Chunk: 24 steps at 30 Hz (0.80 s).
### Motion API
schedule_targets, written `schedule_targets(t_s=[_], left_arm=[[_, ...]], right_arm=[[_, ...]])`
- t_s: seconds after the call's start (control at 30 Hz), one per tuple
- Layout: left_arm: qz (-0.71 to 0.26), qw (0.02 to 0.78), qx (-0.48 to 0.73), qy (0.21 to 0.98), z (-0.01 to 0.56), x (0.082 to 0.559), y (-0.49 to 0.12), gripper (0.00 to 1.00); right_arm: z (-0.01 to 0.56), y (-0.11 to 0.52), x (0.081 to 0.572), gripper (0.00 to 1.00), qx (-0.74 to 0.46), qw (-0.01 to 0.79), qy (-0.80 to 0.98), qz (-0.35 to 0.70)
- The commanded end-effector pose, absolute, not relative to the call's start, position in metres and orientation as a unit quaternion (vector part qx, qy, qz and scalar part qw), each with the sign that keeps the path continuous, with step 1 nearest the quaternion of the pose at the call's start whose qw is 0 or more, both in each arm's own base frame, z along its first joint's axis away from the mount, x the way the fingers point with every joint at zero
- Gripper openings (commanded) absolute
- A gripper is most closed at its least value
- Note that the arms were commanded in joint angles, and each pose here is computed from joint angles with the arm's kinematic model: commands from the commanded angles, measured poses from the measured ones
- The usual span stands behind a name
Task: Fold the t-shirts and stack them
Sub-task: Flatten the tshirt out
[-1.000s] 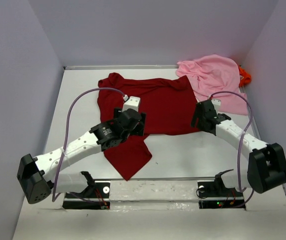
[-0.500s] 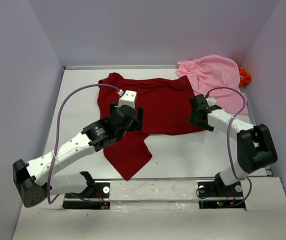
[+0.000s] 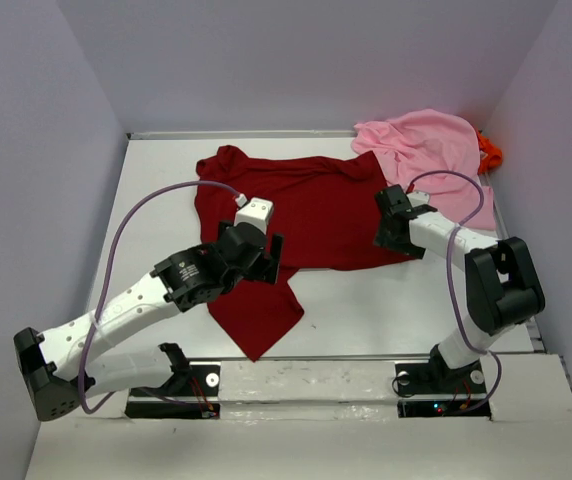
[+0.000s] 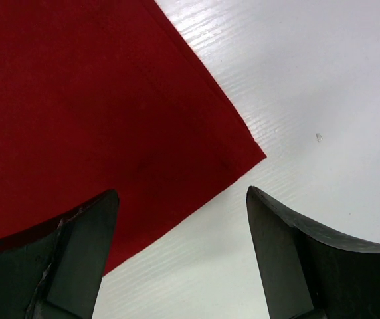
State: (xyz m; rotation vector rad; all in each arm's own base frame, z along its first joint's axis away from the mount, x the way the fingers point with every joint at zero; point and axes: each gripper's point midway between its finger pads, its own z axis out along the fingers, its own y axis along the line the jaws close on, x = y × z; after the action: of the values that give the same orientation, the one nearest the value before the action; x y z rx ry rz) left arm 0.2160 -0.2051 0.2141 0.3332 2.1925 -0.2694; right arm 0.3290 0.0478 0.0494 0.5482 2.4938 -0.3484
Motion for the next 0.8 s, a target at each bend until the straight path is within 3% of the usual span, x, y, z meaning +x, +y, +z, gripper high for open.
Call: schedule_targets(t_s=[0.0, 0.27, 0.43, 0.57, 0.77], left_arm=[[-0.135, 0.427, 0.125, 0.885, 0.219, 0.193, -0.193, 0.87], [-0.084, 0.434, 0.121, 0.889, 0.192, 0.218, -0.201, 0.90], [0.013, 0.460, 0.119, 0.880, 0.190, 0.270, -0.205, 0.89], [-0.023, 0.496, 0.077, 0.865, 0.216, 0.324, -0.216, 0.89], [0.006, 0.524, 0.013, 0.852, 0.236, 0.415, -0.187, 0.89]], right_arm=[[0.056, 0.049, 0.346, 0.83, 0.201, 0.301, 0.922, -0.139], [0.052, 0.071, 0.357, 0.80, 0.146, 0.289, 0.942, -0.092], [0.089, 0.116, 0.387, 0.80, 0.082, 0.321, 0.943, 0.012], [0.117, 0.142, 0.406, 0.80, 0.038, 0.342, 0.936, 0.068], [0.139, 0.164, 0.459, 0.81, 0.013, 0.371, 0.925, 0.080]])
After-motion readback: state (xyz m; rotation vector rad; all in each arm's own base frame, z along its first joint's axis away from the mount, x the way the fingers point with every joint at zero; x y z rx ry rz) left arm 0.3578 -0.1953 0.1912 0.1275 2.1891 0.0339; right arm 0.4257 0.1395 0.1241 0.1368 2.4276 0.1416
